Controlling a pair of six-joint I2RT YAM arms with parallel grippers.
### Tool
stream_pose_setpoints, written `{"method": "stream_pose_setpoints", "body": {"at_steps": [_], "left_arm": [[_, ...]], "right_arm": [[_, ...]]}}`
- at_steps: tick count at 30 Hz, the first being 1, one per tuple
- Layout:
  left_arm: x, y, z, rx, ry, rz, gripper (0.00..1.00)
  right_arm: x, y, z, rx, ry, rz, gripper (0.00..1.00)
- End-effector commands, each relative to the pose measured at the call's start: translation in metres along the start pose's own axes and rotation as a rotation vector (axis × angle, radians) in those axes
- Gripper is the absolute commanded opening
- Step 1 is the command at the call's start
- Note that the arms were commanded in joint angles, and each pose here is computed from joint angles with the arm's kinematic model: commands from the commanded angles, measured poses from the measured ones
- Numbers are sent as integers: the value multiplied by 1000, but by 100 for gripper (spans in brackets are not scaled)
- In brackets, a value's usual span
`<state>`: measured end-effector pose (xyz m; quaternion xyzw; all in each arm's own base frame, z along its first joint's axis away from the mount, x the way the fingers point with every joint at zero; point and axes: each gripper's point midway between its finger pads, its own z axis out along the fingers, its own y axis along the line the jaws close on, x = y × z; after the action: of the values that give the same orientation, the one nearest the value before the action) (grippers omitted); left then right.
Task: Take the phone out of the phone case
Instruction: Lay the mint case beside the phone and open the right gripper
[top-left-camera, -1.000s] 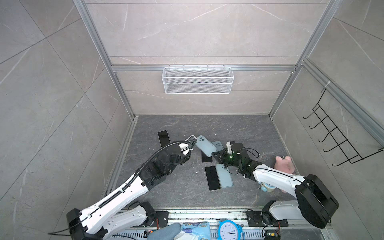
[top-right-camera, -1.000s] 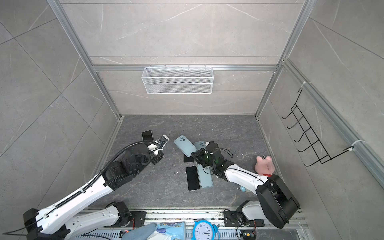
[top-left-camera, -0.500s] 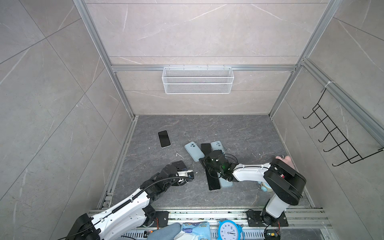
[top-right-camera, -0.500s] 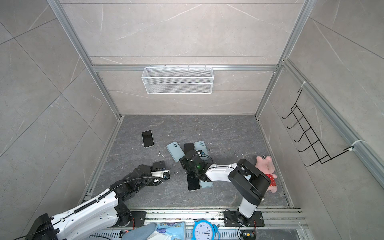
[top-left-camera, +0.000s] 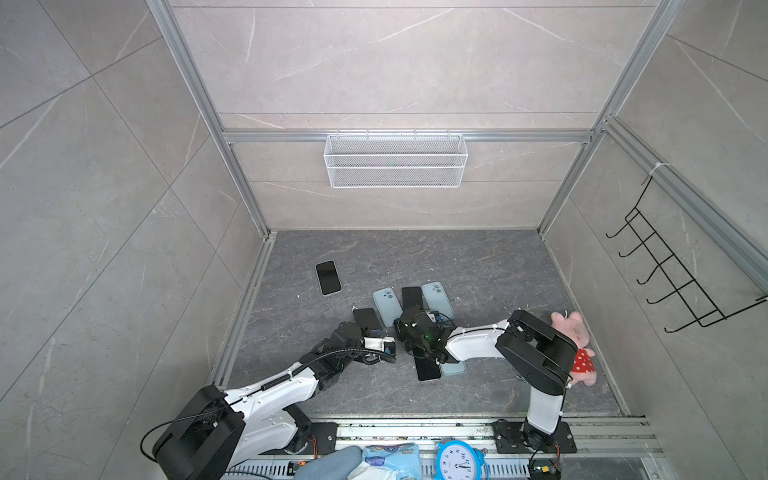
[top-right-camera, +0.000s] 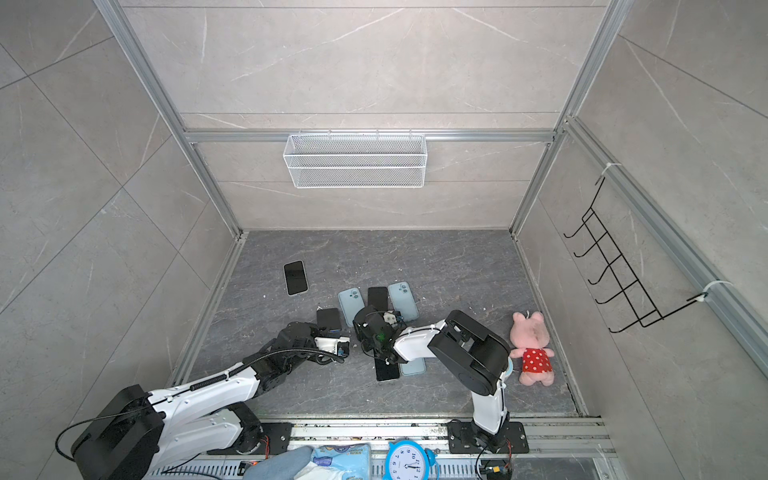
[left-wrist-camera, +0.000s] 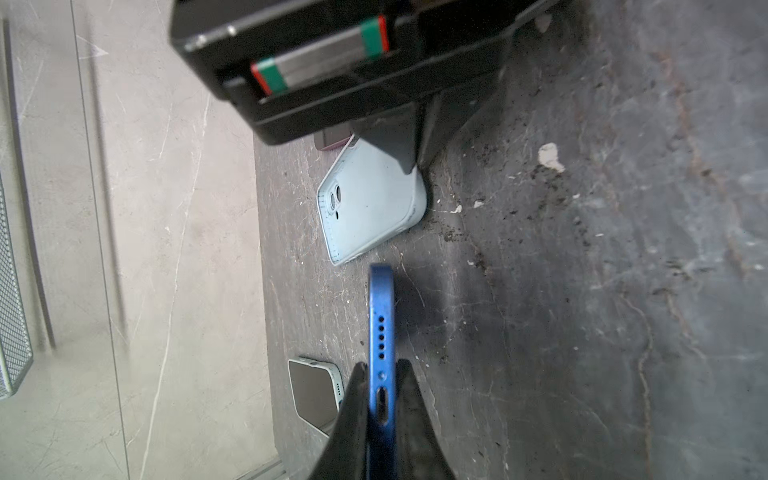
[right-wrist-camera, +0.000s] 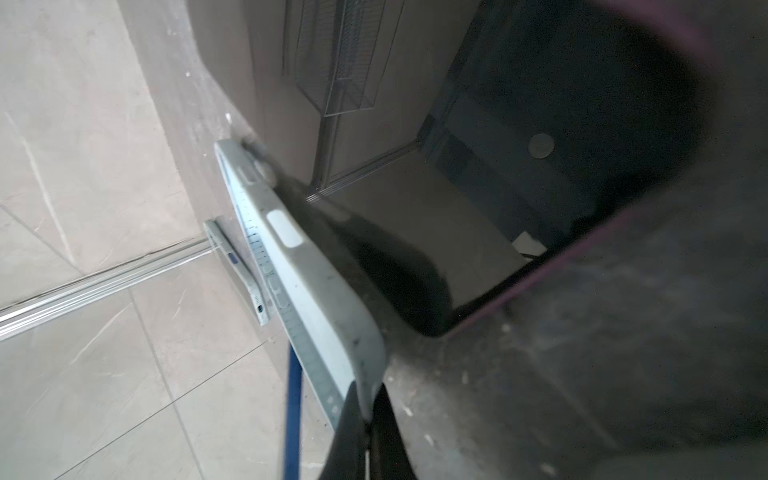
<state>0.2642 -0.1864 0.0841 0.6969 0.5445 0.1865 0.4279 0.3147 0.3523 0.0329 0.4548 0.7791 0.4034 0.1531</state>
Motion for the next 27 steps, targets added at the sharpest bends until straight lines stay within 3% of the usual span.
{"method": "stream_pose_setpoints", "body": {"at_steps": [1, 4, 5, 8, 9, 13, 16, 18, 23, 27], "left_arm": [[9, -28, 1, 119, 14, 29, 24], [17, -33, 0, 144, 34, 8, 31], [18, -38, -1, 160, 36, 7, 38], [23, -43, -4, 173, 42, -21, 73], [24, -36, -4, 150, 43, -41, 77], [28, -27, -4, 118, 52, -78, 79], [25, 2, -9, 5, 35, -154, 80], [21, 32, -20, -97, 9, -259, 84], [12, 73, -58, -138, -42, -615, 88], [51, 116, -80, -228, 153, -1019, 100]], "right_arm": [[-3, -1, 3, 11, -34, 34, 2], [0, -4, 7, -5, -17, 54, 13], [1, -4, 9, -16, -5, 64, 19], [7, -5, 12, -29, 27, 76, 33], [9, -5, 13, -28, 36, 75, 38], [24, 0, 15, -39, 103, 64, 48], [31, 5, 6, -48, 134, 38, 56], [37, 12, -5, -51, 162, -3, 61], [41, 19, -38, -62, 205, -102, 70], [39, 31, -78, -93, 223, -263, 87]]}}
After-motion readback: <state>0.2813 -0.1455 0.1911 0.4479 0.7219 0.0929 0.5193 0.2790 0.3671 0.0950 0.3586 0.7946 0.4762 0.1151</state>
